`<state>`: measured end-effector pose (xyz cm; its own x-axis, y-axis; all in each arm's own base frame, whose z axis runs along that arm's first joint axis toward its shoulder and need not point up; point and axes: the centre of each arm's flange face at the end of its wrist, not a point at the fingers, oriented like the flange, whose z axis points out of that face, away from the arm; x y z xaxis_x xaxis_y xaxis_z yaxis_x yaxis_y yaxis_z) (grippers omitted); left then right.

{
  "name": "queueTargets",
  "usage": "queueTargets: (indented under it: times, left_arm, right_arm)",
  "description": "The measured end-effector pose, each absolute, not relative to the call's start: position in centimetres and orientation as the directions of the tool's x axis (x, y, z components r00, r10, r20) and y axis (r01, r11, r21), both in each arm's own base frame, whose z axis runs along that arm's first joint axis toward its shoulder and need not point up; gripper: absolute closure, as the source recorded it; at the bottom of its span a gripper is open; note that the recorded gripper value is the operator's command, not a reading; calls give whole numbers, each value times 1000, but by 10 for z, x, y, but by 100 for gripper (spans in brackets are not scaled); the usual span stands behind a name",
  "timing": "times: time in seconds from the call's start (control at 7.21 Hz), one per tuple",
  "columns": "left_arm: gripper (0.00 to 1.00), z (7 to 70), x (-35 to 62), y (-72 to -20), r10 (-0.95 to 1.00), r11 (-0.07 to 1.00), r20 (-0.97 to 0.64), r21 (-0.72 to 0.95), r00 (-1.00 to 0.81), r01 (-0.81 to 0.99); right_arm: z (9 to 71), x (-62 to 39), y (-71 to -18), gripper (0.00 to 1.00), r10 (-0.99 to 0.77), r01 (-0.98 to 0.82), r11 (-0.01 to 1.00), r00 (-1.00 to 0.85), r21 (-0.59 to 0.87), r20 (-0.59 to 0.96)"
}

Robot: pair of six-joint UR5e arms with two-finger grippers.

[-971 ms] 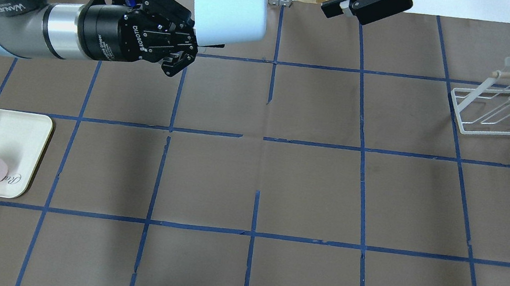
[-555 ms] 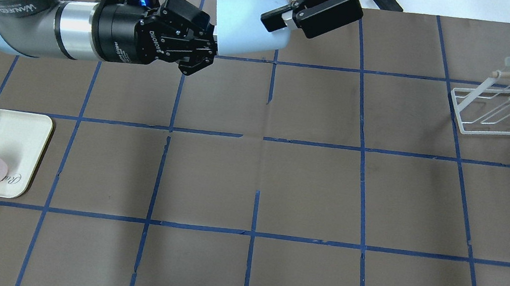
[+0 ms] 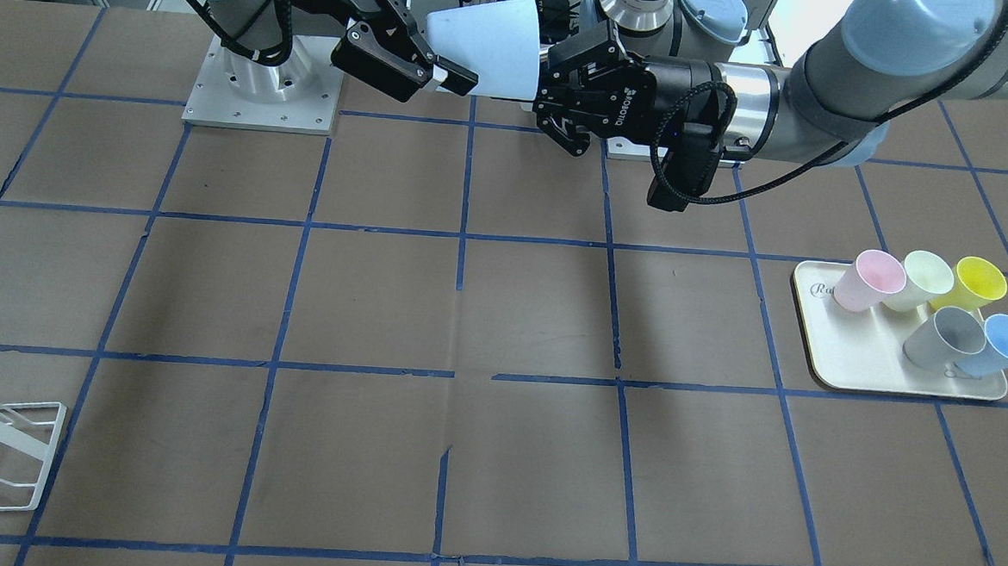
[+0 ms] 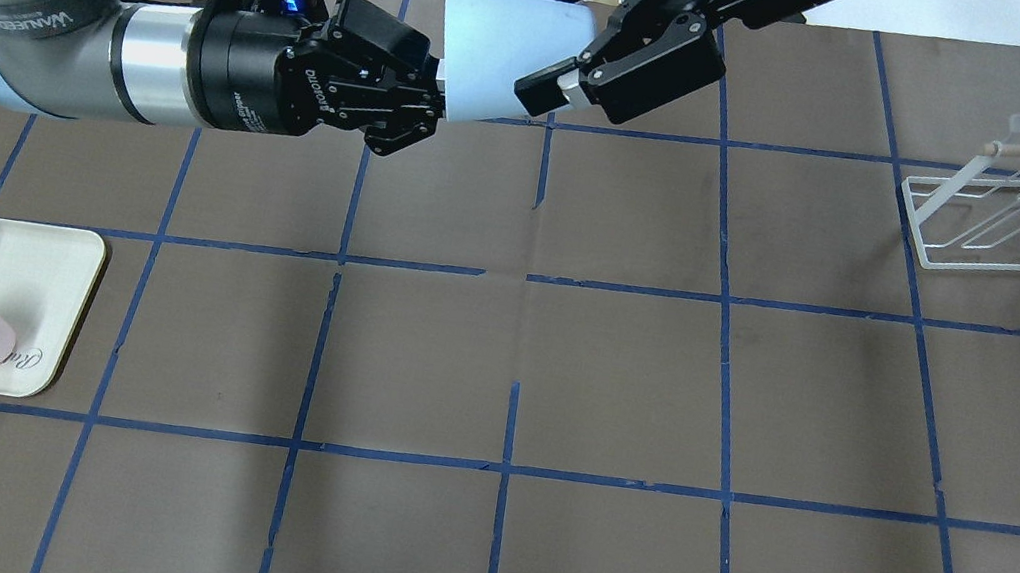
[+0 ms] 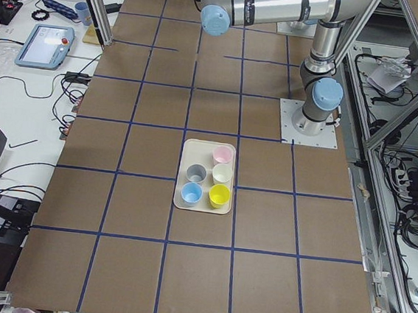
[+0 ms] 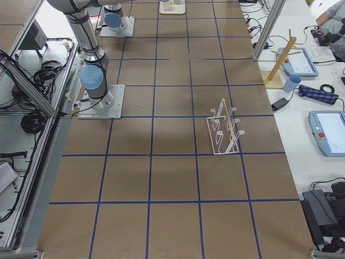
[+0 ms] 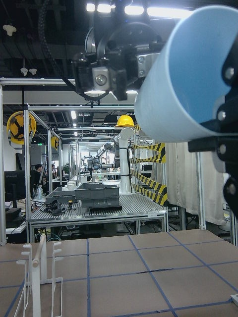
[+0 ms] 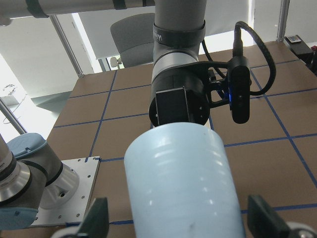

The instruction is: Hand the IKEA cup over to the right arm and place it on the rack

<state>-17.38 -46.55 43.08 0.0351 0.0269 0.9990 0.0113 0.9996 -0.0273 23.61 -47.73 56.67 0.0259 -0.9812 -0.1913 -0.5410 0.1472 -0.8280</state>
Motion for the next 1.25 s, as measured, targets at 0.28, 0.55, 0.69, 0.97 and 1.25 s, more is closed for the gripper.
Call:
queueTargets:
  times: [0.28,0.55,0.69,0.97,1.25]
  left_arm:
    - [100,431,-174,-465,28,999,999,-29,36,13]
    - [100,431,-174,-465,29,999,999,-29,36,15]
    - [100,432,-174,-465,29,999,999,-29,36,15]
    - [57,433,-174,-466,25,1000,999,-26,36,15]
    - [13,431,-173,-468,15,1000,999,-15,36,12]
  right_arm:
    - [566,235,-473,49,-978,-550,158,28,-820,-207]
    - [567,235,-471,69,-979,-553,149,32,-820,-200]
    - [567,235,-470,72,-981,-553,141,37,-821,-193]
    - [568,235,-471,77,-983,-552,128,40,-824,-180]
    - [572,233,-470,79,-985,-549,120,37,-827,-167]
